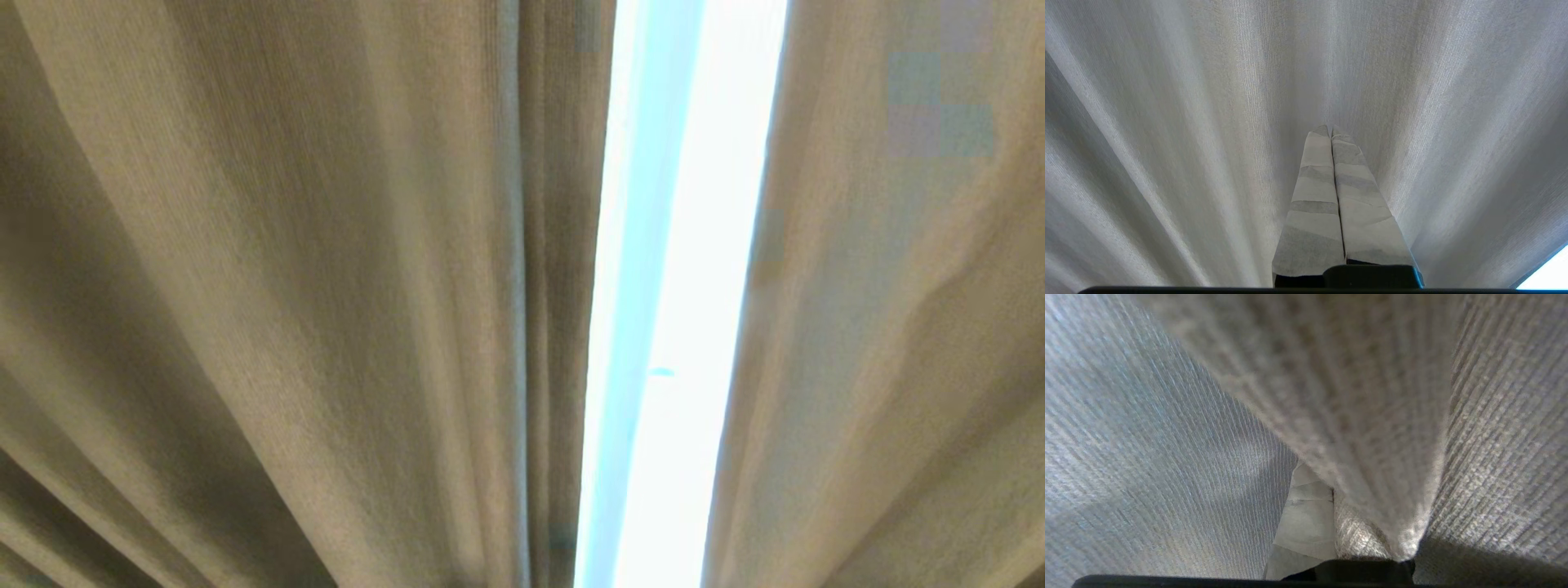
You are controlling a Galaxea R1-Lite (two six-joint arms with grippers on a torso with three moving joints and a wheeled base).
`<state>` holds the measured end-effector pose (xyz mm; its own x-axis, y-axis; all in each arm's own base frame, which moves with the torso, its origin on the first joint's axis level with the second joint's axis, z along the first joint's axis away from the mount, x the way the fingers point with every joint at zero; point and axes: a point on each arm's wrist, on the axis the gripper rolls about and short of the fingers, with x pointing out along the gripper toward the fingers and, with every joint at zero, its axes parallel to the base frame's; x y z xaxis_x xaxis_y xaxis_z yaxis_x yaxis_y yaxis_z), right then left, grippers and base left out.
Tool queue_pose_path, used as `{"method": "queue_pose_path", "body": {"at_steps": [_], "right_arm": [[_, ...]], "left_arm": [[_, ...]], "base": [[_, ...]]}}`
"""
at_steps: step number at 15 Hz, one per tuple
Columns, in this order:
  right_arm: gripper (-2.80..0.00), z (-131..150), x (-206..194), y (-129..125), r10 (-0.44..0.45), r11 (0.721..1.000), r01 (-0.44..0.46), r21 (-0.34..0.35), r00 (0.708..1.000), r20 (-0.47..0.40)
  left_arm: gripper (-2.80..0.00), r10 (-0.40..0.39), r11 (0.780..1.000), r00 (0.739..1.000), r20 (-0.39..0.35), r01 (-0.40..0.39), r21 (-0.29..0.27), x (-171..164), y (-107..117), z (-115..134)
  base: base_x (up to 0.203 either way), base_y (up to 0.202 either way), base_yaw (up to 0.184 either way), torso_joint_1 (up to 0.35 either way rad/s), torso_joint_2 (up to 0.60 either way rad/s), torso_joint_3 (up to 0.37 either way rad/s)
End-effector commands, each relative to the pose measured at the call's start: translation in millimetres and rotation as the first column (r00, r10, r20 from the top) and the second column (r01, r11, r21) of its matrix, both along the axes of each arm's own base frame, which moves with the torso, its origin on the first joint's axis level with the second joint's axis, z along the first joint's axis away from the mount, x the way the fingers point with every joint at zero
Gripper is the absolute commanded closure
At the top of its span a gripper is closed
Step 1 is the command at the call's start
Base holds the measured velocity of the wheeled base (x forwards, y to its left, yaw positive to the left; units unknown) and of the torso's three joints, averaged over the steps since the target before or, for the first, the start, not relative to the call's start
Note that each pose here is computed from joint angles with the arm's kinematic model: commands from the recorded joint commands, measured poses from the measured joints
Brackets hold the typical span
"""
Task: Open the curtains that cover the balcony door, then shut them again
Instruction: Pull the outer curtains open on both sides
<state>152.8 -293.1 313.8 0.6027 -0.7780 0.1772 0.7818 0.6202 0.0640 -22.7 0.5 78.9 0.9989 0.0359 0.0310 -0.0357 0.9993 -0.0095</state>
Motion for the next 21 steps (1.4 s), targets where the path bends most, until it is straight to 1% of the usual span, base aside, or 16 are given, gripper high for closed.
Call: {"method": "queue_pose_path", "body": {"at_steps": [1, 7, 11, 14, 15, 18, 20, 21], "right_arm": [[0.0, -4.1, -2.8, -6.1, -0.014, 1.0, 0.014, 0.01, 1.0, -0.005], [0.0, -12.9, -13.9, -24.5, -0.064, 0.997, 0.064, 0.03, 0.998, -0.016], [0.0, -16.0, -16.7, -28.5, -0.068, 0.997, 0.069, 0.038, 0.997, -0.021], [0.0, -11.5, -17.8, -24.6, -0.031, 0.999, 0.032, 0.022, 0.999, -0.021], [0.0, -6.8, -19.3, -19.3, -0.015, 1.0, 0.015, 0.01, 1.0, -0.018], [0.0, 3.1, -24.4, 0.5, 0.094, 0.995, -0.095, -0.022, 0.995, -0.03], [0.0, 10.3, -28.2, 19.0, 0.171, 0.984, -0.172, -0.039, 0.985, -0.028], [0.0, 15.1, -29.2, 30.4, 0.226, 0.973, -0.227, -0.046, 0.974, -0.021]], "left_arm": [[0.0, 0.001, 1.0, 1.0, 0.001, -0.001, -0.001, 0.0, 0.0, 0.1], [0.0, 0.001, 1.0, 1.0, 0.001, -0.001, -0.001, 0.0, 0.0, 0.0], [0.0, 0.001, 1.0, 1.0, 0.001, -0.001, -0.001, 0.0, 0.0, 0.1], [0.0, 0.001, 1.0, 1.0, 0.001, -0.001, -0.001, 0.0, 0.0, 0.0], [0.0, 0.001, 1.0, 1.0, 0.001, -0.001, -0.001, 0.0, 0.0, 0.1], [0.0, 0.001, 1.0, 1.0, 0.001, -0.001, -0.001, 0.0, 0.0, 0.1], [0.0, 0.001, 1.0, 1.0, 0.001, -0.001, -0.001, 0.0, 0.0, 0.1], [0.0, 0.001, 1.0, 1.0, 0.0, -0.001, -0.001, 0.0, 0.0, 0.0]], "base": [[0.0, 0.0, 0.0, 0.0, 0.0, 0.0], [0.0, 0.0, 0.0, 0.0, 0.0, 0.0], [0.0, 0.0, 0.0, 0.0, 0.0, 0.0], [0.0, 0.0, 0.0, 0.0, 0.0, 0.0], [0.0, 0.0, 0.0, 0.0, 0.0, 0.0], [0.0, 0.0, 0.0, 0.0, 0.0, 0.0], [0.0, 0.0, 0.0, 0.0, 0.0, 0.0], [0.0, 0.0, 0.0, 0.0, 0.0, 0.0]]}}
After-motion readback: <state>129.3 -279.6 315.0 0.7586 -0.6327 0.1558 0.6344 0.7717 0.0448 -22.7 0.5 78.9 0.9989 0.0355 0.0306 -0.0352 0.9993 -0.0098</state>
